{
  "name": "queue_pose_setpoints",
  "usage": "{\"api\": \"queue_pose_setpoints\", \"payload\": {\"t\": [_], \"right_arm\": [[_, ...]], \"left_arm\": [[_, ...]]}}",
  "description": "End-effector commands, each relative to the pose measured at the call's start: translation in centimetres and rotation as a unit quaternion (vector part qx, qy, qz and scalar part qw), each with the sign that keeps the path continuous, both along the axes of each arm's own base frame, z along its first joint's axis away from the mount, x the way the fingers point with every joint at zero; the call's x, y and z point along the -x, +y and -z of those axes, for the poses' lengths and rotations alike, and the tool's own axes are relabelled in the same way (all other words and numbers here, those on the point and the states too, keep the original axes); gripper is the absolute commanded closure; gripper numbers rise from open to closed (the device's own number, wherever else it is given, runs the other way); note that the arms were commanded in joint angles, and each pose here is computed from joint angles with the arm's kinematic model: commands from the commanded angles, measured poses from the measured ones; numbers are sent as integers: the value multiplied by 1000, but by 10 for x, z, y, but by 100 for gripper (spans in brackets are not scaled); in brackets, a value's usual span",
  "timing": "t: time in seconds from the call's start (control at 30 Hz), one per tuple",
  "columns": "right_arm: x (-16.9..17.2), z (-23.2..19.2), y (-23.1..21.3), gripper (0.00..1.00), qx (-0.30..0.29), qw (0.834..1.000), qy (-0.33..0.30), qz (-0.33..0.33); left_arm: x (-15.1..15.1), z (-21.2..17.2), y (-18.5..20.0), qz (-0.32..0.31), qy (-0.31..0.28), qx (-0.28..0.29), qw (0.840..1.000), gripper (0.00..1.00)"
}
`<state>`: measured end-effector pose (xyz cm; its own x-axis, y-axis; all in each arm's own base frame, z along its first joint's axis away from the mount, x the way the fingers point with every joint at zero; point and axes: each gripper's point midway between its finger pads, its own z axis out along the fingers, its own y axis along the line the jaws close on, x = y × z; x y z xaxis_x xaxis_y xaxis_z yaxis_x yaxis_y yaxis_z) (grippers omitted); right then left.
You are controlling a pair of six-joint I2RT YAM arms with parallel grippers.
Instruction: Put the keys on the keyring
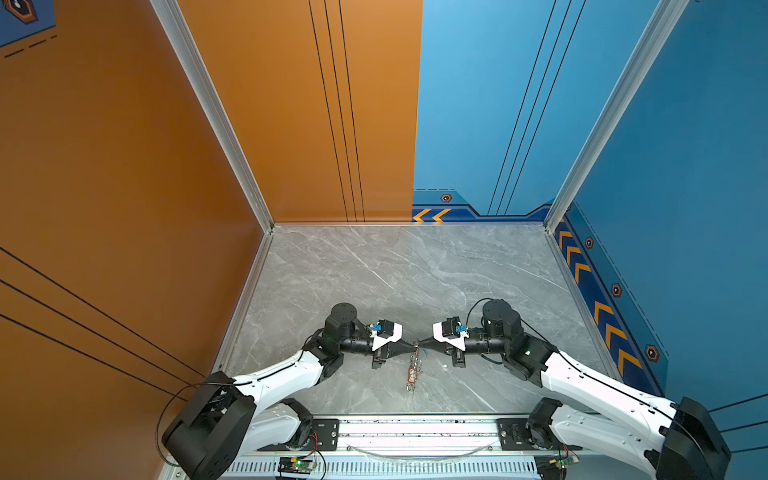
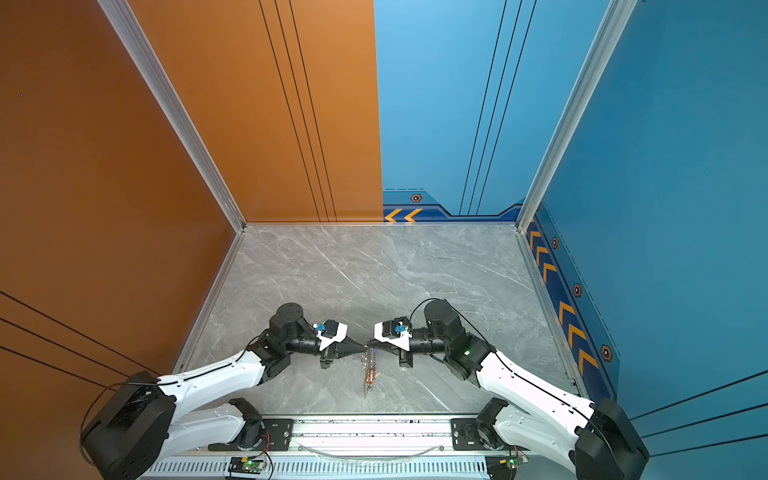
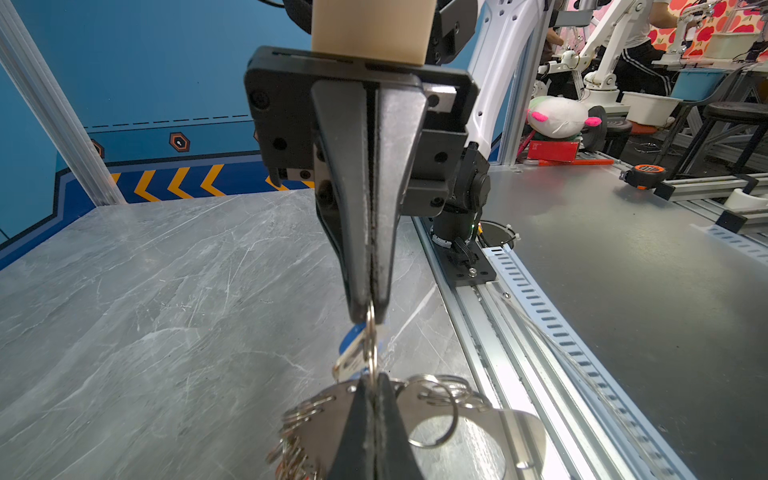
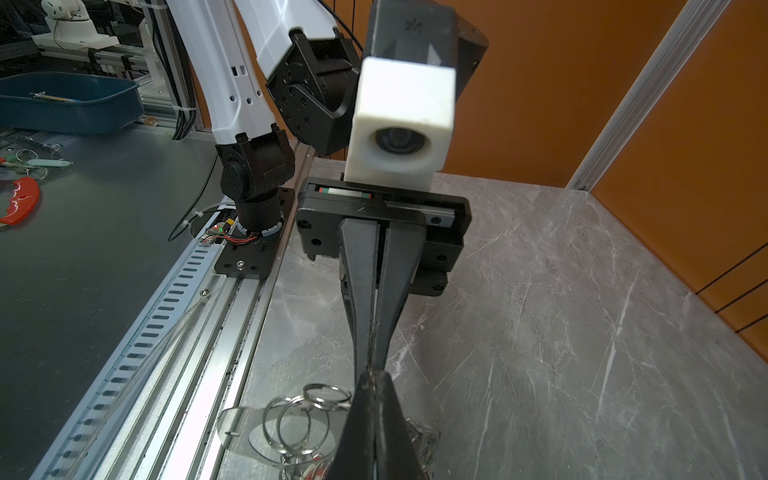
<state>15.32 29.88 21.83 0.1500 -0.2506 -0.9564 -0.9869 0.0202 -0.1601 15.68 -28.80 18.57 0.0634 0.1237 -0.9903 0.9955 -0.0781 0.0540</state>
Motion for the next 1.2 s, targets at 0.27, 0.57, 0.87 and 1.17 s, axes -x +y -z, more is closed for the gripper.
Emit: {"api": "queue_pose_setpoints", "payload": {"t": [0.27,0.57,0.87,1.17], "right_arm": [[2,-8,-4,100,-4,1000,-5,-1],[-1,-5,-4,100,1,1000,-7,7],[-1,1,0,100,14,1000,-2,2],[-1,-4,3,100,11,1000,6,-11]], "left_arm": [[3,-7,-1,8,-8,8,1000,100],[4,-7,-1,11,-8,8,1000,100],[5,-8,-2,13,-8,9,1000,100],[10,-7,-3,23,-6,9,1000,100]]}}
